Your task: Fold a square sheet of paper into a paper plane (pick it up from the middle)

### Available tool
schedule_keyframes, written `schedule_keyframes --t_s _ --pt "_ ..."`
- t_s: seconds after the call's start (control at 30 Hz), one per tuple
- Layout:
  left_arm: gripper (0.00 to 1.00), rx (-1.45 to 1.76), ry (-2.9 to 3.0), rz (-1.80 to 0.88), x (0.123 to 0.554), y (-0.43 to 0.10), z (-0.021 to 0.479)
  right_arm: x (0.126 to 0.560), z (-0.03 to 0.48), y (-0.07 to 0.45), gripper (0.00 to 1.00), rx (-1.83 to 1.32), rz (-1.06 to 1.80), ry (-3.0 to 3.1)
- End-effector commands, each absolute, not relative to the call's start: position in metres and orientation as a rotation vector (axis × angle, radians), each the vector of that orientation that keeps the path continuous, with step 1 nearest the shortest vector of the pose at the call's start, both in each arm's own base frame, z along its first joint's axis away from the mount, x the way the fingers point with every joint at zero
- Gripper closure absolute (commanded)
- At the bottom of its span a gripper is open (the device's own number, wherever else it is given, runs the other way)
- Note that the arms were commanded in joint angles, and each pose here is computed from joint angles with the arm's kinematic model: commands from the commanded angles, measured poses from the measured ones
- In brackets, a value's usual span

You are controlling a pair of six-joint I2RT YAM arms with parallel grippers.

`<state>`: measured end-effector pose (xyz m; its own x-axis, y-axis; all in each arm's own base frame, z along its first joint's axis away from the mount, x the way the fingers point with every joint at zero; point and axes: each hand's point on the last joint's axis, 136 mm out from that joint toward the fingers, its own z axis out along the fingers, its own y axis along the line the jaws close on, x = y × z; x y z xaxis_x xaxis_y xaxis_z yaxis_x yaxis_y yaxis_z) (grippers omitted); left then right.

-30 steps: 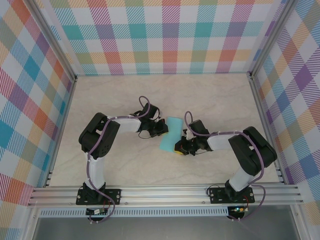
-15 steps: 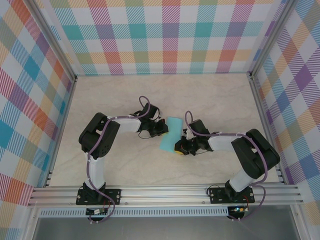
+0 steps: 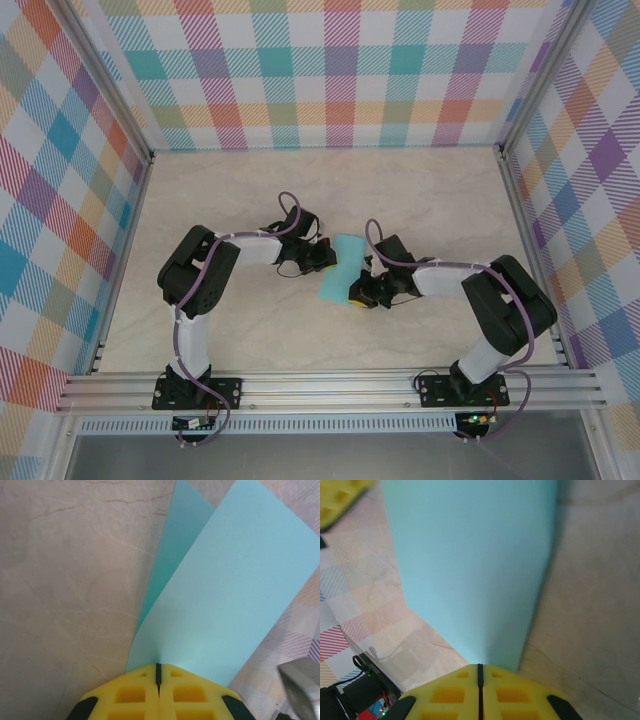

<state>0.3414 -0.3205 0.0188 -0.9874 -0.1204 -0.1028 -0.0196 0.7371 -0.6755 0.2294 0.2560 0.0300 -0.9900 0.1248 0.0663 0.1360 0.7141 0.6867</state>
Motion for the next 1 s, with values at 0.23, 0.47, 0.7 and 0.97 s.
schedule_keyframes --t_s 0.23,0.47,0.7,0.97 --pt "1.00 -0.190 3.029 -0.829 0.299 -0.288 -0.046 0.308 0.051 0.252 0.93 -0.296 -1.360 -2.981" --pt "1.00 -0.183 3.036 -0.822 0.298 -0.287 -0.048 0.298 0.016 0.240 0.93 -0.352 -1.234 -2.992" --pt "1.00 -0.184 3.043 -0.814 0.297 -0.287 -0.052 0.291 -0.004 0.231 0.93 -0.385 -1.136 -2.993" --pt "1.00 -0.179 3.049 -0.806 0.295 -0.285 -0.053 0.312 0.049 0.245 0.91 -0.290 -1.349 -3.006"
